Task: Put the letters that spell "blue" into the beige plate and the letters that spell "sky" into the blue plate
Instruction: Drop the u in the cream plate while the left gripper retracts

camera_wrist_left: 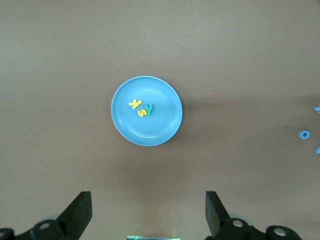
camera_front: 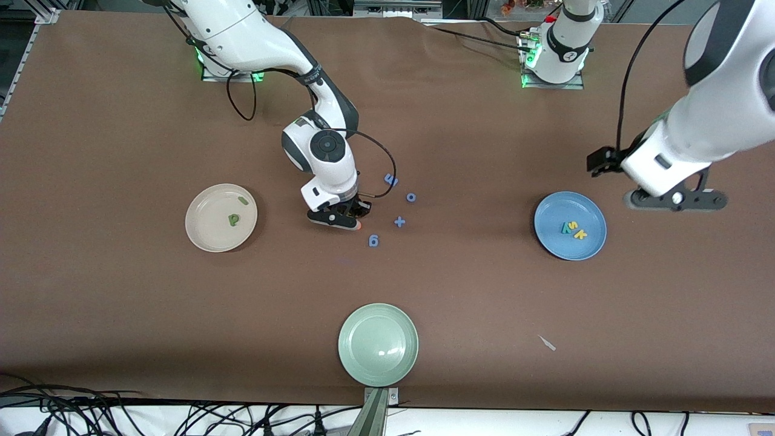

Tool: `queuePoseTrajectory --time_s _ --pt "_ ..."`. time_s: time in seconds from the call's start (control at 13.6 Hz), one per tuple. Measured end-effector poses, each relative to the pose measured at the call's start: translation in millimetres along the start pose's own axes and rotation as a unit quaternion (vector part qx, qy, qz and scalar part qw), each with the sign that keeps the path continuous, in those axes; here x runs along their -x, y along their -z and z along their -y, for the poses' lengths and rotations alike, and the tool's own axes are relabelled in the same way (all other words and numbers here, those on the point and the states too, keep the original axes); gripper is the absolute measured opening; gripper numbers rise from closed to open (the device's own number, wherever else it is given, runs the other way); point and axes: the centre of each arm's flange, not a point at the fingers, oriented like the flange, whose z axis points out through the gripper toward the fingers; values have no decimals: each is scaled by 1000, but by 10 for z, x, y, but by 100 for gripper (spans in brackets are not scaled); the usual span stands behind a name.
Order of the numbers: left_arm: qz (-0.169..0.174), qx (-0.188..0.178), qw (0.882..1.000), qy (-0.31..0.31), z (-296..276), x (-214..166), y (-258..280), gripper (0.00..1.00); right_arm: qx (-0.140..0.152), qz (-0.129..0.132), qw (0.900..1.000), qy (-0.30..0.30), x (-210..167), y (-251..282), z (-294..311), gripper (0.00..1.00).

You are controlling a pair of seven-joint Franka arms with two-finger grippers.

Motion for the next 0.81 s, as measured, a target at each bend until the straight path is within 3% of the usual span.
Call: queuePoseTrajectory --time_s 0.29,0.59,0.81 --pt "-23 35 999 -15 489 179 214 100 50 26 996 64 -553 520 -588 27" --pt "-62 49 997 -14 547 333 6 100 61 46 984 159 -949 974 -1782 27" --pt "-57 48 997 -9 584 378 -242 100 65 60 979 184 -936 961 -2664 27"
